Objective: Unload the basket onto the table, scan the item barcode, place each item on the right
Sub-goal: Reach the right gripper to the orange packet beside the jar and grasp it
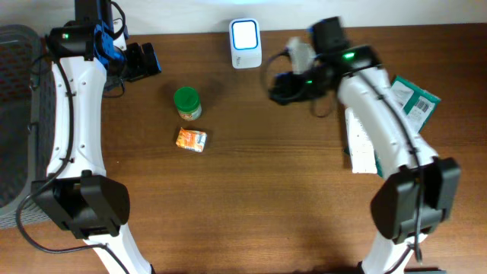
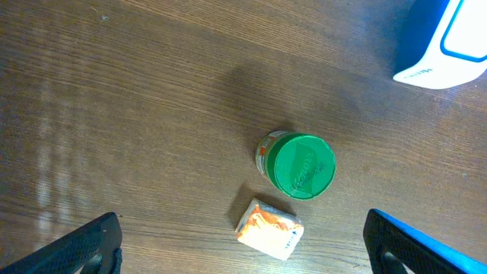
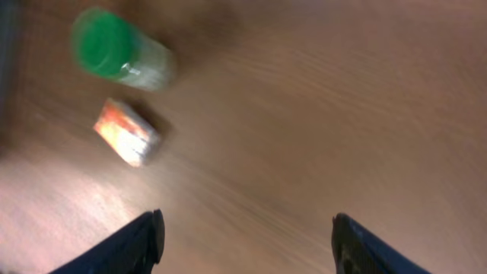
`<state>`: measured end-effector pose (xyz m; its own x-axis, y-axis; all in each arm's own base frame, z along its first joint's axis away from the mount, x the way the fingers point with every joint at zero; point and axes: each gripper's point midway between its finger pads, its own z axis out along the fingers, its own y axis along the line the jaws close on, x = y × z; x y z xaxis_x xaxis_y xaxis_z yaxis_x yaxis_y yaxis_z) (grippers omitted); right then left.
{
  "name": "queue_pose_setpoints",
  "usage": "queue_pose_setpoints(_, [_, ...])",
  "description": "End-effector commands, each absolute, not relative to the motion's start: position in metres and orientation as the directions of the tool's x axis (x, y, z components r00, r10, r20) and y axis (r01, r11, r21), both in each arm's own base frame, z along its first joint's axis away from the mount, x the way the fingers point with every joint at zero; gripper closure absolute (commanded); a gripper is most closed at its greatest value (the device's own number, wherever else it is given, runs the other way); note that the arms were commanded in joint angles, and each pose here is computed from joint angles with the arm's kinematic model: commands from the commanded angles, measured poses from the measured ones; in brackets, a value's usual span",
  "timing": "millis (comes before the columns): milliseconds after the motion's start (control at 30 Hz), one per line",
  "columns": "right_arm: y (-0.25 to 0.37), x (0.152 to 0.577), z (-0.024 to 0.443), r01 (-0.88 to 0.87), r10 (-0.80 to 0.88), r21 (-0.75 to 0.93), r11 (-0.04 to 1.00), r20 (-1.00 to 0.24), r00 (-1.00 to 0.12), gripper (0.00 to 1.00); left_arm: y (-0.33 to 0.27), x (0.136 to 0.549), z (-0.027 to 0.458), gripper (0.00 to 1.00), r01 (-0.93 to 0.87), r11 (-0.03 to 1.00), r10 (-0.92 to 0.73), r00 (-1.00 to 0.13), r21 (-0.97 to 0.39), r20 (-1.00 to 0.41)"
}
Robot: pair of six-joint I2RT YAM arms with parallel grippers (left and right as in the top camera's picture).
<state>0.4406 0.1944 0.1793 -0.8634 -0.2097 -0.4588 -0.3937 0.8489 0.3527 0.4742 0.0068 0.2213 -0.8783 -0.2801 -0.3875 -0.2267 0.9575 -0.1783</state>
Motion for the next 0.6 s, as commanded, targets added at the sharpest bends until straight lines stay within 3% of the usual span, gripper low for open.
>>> queue_pose_setpoints(0, [0.266,0.435,0.175,-0.583,-0.357,0.319,0.747,-0.548,-0.757,0.32,0.009,0.474,0.229,0.01,-0.224,0.959,-0.276,-0.871,-0.173,-0.406])
queue_pose_setpoints(67, [0.309,0.434,0.158,-0.682,-0.439,0.268,0.680,-0.597,-0.672,0.32,0.009,0.474,0.229,0.01,-0.224,0.959,-0.276,-0.871,-0.173,-0.406])
queue_pose_setpoints(167, [0.351,0.436,0.125,-0.739,-0.492,0.215,0.638,-0.625,-0.606,0.41,0.009,0.474,0.229,0.01,-0.224,0.959,-0.276,-0.871,-0.173,-0.406])
queue_pose_setpoints(400, [0.374,0.438,0.065,-0.758,-0.527,0.224,0.613,-0.599,-0.603,0.46,0.009,0.474,0.229,0.01,-0.224,0.959,-0.276,-0.871,-0.173,-0.406])
queue_pose_setpoints(567, [0.385,0.424,0.048,-0.771,-0.548,0.267,0.579,-0.573,-0.610,0.49,0.009,0.474,0.229,0.01,-0.224,0.959,-0.276,-0.871,-0.173,-0.406])
